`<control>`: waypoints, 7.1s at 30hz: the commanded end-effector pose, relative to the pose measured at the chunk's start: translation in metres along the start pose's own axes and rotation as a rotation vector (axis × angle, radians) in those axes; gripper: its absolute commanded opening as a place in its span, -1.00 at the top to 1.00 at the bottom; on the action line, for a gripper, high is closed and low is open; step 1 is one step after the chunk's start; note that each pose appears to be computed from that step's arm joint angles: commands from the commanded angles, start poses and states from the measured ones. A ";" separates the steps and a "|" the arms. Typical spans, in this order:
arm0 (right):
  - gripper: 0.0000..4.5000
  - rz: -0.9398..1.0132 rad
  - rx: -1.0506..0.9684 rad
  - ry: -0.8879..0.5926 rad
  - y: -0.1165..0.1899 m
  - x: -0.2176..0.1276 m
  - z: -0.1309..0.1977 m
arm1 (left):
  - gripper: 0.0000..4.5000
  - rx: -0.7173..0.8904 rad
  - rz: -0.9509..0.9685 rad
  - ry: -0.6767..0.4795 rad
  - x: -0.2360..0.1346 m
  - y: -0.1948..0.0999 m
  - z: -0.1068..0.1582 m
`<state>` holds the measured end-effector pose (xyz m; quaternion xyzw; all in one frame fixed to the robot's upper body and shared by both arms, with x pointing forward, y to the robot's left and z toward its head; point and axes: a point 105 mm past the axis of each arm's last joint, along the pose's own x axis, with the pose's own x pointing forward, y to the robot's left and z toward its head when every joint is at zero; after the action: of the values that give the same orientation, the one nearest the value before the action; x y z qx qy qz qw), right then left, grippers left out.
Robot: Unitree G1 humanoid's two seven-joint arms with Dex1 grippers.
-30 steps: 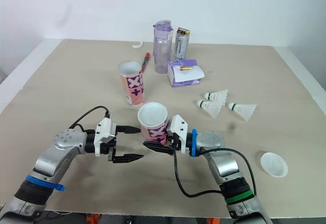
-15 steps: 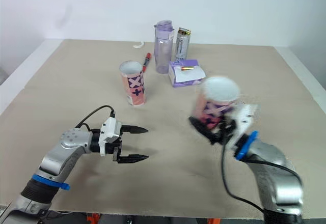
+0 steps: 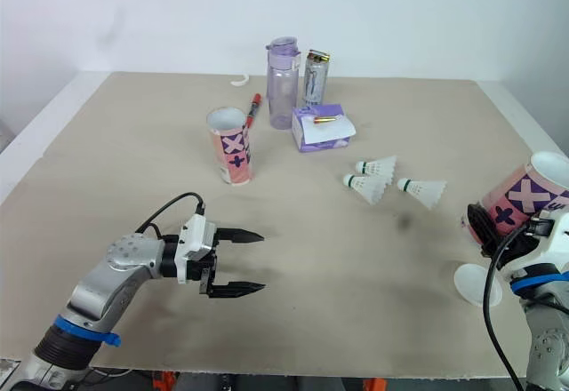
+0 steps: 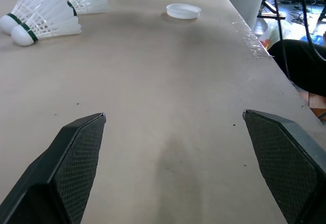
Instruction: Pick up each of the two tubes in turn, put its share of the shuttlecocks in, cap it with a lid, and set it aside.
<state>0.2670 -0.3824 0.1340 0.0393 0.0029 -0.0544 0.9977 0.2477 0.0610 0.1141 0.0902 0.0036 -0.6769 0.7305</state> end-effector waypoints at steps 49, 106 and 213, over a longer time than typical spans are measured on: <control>-0.99 -0.327 -0.061 -0.007 -0.060 -0.024 -0.009 | -1.00 0.021 -0.019 -0.029 0.005 0.001 0.019; -0.99 1.241 -0.358 -0.106 0.244 0.025 0.006 | -1.00 -0.113 0.767 -0.019 -0.079 0.099 -0.006; -1.00 1.199 -0.360 -0.158 0.258 -0.024 0.016 | -0.48 0.290 0.251 0.115 -0.023 0.132 0.016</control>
<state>0.2824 -0.1291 0.1626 -0.1313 -0.0688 0.4919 0.8579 0.3898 0.0913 0.1333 0.1955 -0.0431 -0.5360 0.8202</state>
